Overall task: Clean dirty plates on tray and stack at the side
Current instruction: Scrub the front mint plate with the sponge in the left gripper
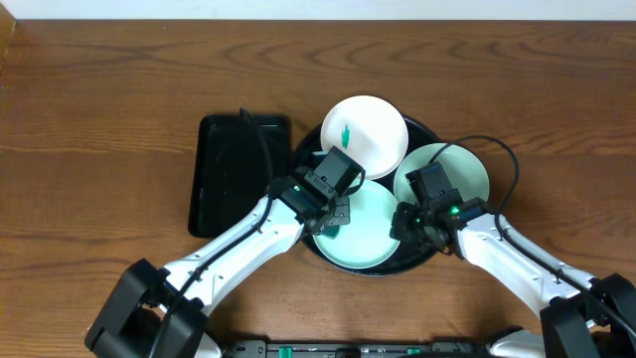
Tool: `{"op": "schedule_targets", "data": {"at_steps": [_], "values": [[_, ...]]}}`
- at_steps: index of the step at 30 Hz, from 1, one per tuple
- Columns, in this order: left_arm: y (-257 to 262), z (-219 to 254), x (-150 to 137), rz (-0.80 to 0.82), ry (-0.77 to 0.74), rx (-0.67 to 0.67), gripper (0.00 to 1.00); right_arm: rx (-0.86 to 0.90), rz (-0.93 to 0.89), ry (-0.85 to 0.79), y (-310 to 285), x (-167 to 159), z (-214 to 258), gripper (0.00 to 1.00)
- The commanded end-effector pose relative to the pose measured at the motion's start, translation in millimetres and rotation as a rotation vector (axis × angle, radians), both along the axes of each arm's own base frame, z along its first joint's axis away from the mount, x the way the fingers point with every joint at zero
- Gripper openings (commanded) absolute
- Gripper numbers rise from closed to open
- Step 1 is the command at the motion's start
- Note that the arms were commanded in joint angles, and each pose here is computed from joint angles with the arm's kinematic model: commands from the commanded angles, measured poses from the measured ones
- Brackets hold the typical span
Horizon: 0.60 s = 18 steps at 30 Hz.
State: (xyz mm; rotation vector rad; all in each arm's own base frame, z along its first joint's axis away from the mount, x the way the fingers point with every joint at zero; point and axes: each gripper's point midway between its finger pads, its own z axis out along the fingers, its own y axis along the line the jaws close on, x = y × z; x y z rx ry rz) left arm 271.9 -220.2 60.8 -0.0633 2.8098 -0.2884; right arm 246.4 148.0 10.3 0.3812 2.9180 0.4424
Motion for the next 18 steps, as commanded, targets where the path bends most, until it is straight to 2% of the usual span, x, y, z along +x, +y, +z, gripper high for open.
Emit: {"op": "schedule_targets", "data": {"at_steps": [1, 8, 18], "values": [[3.9, -7.1, -1.2, -0.003, -0.016, 0.013, 0.07, 0.011, -0.012, -0.034, 3.9, 8.3, 9.8, 0.01], [3.9, -4.4, 9.3, -0.125, -0.096, 0.068, 0.07, 0.011, -0.012, -0.034, 4.0, 8.2, 9.7, 0.01], [0.9, -28.3, 12.0, -0.131, -0.063, 0.091, 0.07, 0.011, -0.012, -0.034, 3.9, 8.3, 9.7, 0.01]]}}
